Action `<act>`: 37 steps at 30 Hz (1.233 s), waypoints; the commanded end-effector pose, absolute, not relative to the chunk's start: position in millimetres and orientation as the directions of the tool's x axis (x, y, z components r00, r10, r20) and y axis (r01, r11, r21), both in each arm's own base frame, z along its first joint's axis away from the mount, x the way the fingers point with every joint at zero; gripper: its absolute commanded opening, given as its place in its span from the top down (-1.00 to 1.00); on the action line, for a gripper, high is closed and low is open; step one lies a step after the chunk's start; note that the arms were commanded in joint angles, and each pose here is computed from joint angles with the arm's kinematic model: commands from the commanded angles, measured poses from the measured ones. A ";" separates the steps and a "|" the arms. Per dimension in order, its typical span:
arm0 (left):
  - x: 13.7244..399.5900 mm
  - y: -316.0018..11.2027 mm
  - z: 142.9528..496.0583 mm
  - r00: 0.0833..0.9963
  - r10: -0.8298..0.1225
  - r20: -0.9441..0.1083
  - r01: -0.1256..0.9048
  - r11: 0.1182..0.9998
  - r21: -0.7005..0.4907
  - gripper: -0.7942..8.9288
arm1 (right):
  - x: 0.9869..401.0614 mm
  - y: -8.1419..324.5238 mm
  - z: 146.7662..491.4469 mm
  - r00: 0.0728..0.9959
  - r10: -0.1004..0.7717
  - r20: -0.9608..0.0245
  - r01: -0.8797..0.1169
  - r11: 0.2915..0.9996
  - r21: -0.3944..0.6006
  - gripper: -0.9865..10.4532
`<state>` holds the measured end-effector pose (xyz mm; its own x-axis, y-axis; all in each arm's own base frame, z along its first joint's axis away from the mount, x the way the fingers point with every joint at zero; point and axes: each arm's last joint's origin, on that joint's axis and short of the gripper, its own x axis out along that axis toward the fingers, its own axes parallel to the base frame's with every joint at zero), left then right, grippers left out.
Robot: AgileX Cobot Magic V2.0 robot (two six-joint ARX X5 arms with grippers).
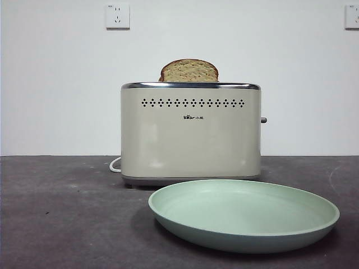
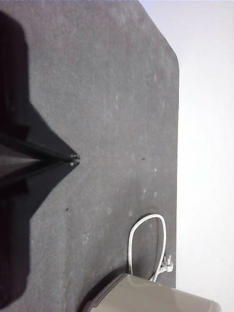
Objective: Take the bread from the toaster,put the bread on the plate,put the plate on the table
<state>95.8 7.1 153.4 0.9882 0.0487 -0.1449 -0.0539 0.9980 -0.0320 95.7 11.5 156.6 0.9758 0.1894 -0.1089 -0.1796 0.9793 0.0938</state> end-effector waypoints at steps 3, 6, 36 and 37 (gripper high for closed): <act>96.3 7.3 150.0 0.988 0.050 -0.148 -0.057 0.998 -0.040 0.84 | 96.2 11.2 154.7 0.977 0.184 -0.105 -0.172 0.979 0.111 0.83; 95.7 6.1 154.2 0.991 0.009 -0.136 -0.022 0.996 -0.091 0.85 | 96.2 11.4 156.6 0.978 0.188 -0.088 -0.173 0.972 0.157 0.85; 64.9 -8.7 335.0 0.879 -0.419 -0.230 0.374 0.902 -0.214 0.85 | 113.2 25.8 343.9 0.665 0.606 -0.436 -0.541 0.794 0.278 0.85; 64.1 -9.4 337.9 0.865 -0.440 -0.240 0.395 0.894 -0.214 0.85 | 112.4 26.0 346.8 0.647 0.612 -0.454 -0.548 0.788 0.280 0.85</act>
<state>65.5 -8.9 336.0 0.8710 -0.4263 -0.2443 0.3673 0.8951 -0.2527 114.1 26.1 345.5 0.6579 0.6073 -0.4454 -0.5159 0.7942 0.3210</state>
